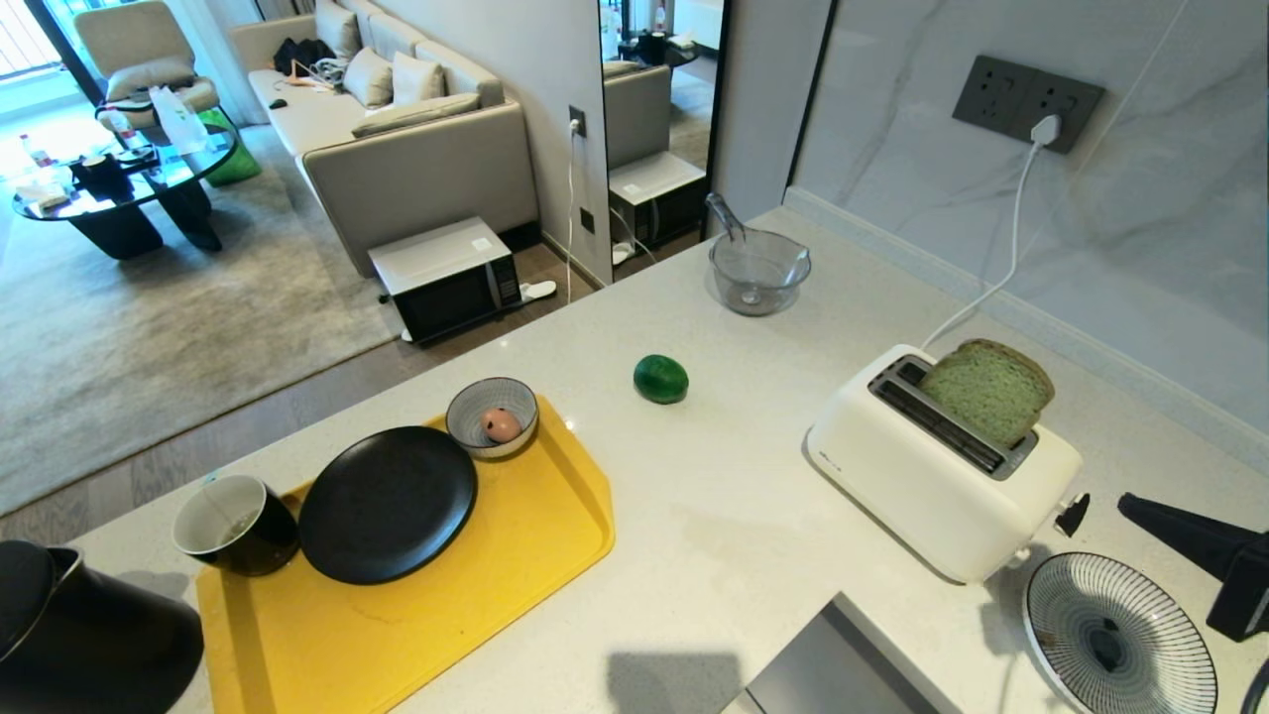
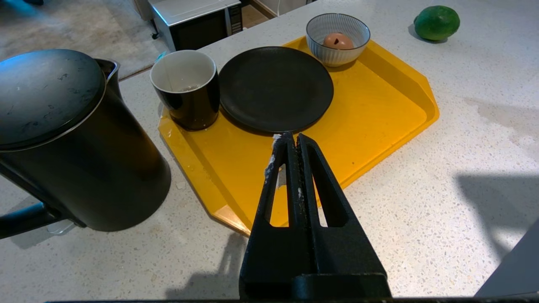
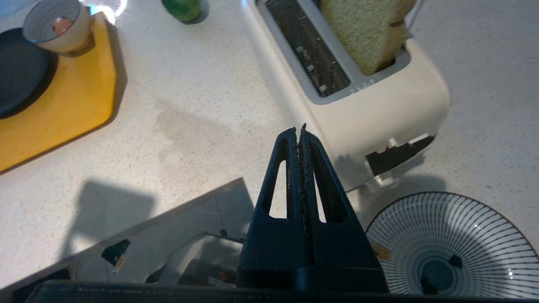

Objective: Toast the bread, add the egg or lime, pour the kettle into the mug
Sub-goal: Use a bread toaster

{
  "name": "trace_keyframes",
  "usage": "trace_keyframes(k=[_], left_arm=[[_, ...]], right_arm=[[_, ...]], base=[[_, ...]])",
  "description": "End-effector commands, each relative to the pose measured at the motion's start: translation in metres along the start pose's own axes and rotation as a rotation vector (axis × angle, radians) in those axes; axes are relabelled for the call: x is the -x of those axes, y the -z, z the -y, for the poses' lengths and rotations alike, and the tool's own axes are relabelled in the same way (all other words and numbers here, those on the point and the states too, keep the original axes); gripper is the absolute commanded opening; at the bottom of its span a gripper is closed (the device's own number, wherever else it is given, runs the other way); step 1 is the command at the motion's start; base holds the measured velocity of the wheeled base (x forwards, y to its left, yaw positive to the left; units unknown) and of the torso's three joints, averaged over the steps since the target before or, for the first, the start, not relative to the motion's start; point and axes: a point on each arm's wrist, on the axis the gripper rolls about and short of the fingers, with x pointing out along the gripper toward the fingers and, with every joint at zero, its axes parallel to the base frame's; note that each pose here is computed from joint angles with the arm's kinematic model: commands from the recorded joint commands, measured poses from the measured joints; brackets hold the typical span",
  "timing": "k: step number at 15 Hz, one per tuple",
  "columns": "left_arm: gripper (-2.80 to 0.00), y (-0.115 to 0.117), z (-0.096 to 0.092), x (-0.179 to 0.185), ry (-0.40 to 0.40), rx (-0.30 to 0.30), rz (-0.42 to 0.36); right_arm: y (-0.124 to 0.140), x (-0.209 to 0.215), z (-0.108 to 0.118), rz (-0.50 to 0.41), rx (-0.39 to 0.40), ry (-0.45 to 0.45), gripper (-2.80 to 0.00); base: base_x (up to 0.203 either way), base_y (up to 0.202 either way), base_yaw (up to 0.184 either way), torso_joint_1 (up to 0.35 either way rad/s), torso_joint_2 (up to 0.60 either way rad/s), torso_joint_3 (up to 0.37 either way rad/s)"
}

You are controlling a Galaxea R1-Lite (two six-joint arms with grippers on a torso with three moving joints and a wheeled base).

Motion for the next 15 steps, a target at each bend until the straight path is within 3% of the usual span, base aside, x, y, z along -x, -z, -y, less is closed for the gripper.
trace_keyframes(k=[1,4,10,15], left_arm=[[-2.8,0.004,0.0,-0.001,-0.001,0.0,-0.011],[-2.8,0.004,0.0,-0.001,-0.001,0.0,-0.011],[-2.8,0.004,0.0,-0.001,-0.001,0.0,-0.011],[-2.8,0.004,0.0,-0.001,-0.001,0.0,-0.011]], right_arm=[[0.007,-0.025,0.025,-0.013,-0.026,0.048,-2.8],[0.015,-0.021,0.049,0.015,-0.048,0.087,-2.8],[0.036,-0.008,0.043,-0.02,-0.071,0.032,-2.8],[0.036,-0.011,0.045,-0.027,-0.064,0.013,-2.8]], base=[[0.0,0.0,0.0,0.0,0.0,0.0],[0.0,0.0,0.0,0.0,0.0,0.0],[0.0,0.0,0.0,0.0,0.0,0.0],[0.0,0.0,0.0,0.0,0.0,0.0]])
